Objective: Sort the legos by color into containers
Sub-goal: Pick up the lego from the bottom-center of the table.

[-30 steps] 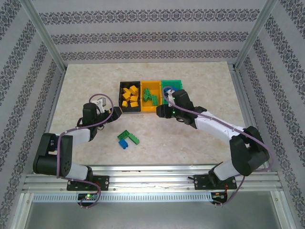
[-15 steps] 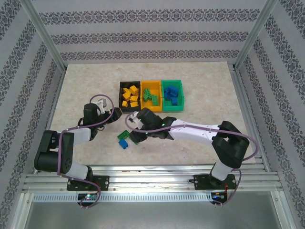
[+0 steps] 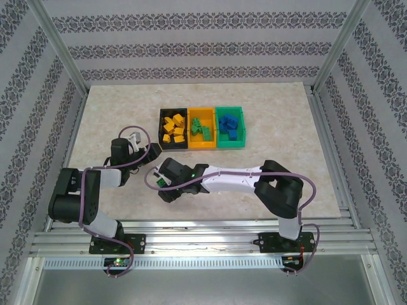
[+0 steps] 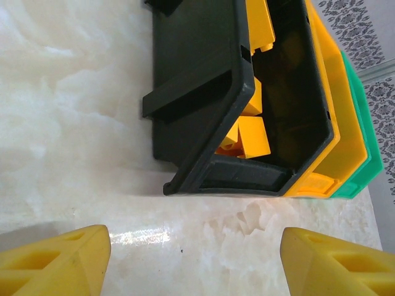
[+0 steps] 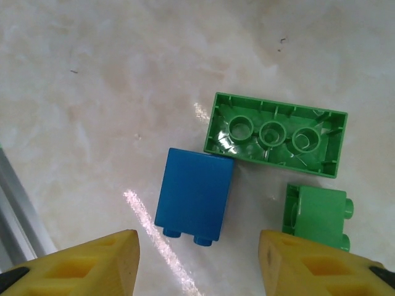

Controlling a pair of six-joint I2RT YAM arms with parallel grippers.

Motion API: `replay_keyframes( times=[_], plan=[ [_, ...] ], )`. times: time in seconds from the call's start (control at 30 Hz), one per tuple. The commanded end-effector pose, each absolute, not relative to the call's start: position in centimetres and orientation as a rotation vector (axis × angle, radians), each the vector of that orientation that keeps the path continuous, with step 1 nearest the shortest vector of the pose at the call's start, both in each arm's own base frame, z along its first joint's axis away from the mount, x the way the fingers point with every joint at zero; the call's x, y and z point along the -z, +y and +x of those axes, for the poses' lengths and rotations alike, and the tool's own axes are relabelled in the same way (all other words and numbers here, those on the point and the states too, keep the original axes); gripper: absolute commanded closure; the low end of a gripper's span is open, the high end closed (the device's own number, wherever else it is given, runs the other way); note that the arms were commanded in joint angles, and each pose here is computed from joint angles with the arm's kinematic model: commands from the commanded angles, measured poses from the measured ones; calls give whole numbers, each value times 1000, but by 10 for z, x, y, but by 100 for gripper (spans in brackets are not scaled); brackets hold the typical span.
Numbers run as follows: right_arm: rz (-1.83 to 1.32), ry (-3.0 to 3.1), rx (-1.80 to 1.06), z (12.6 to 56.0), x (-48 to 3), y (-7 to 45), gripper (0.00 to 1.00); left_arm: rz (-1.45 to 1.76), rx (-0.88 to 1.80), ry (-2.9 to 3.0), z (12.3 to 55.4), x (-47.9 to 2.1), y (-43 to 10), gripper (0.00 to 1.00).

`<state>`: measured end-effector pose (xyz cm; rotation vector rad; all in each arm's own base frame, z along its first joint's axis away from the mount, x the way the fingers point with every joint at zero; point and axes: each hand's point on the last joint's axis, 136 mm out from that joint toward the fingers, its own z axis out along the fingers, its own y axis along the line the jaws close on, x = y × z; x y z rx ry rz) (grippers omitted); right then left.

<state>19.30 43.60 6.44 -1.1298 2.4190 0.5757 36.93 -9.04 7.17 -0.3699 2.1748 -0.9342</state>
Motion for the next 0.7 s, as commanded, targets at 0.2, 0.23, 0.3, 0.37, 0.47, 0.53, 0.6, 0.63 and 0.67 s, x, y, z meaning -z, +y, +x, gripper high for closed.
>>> replay_keyframes(
  times=[0.2, 0.23, 0.3, 0.37, 0.47, 0.53, 0.6, 0.63, 0.67],
  plan=[
    [-1091, 2470, -424, 198, -47, 441, 45, -346, 947, 2113, 372, -88, -89, 27],
    [-1093, 2471, -404, 200, -45, 440, 44, -345, 951, 2110, 372, -89, -89, 27],
    [-1087, 2473, -377, 202, -42, 439, 44, -345, 957, 2109, 372, -89, -90, 27],
    [-1084, 2472, -377, 202, -40, 440, 44, -347, 960, 2109, 372, -89, -90, 27],
    [-1099, 2477, -358, 201, -35, 443, 44, -348, 959, 2111, 372, -88, -90, 27],
    [-1113, 2475, -354, 198, -33, 448, 45, -348, 960, 2110, 372, -88, -90, 27],
    [-1114, 2478, -360, 197, -30, 453, 46, -347, 967, 2109, 372, -89, -90, 27],
    [-1110, 2481, -362, 197, -29, 454, 48, -346, 968, 2107, 372, -89, -91, 27],
    [-1110, 2484, -367, 196, -27, 456, 49, -344, 969, 2107, 372, -90, -91, 27]
  ],
)
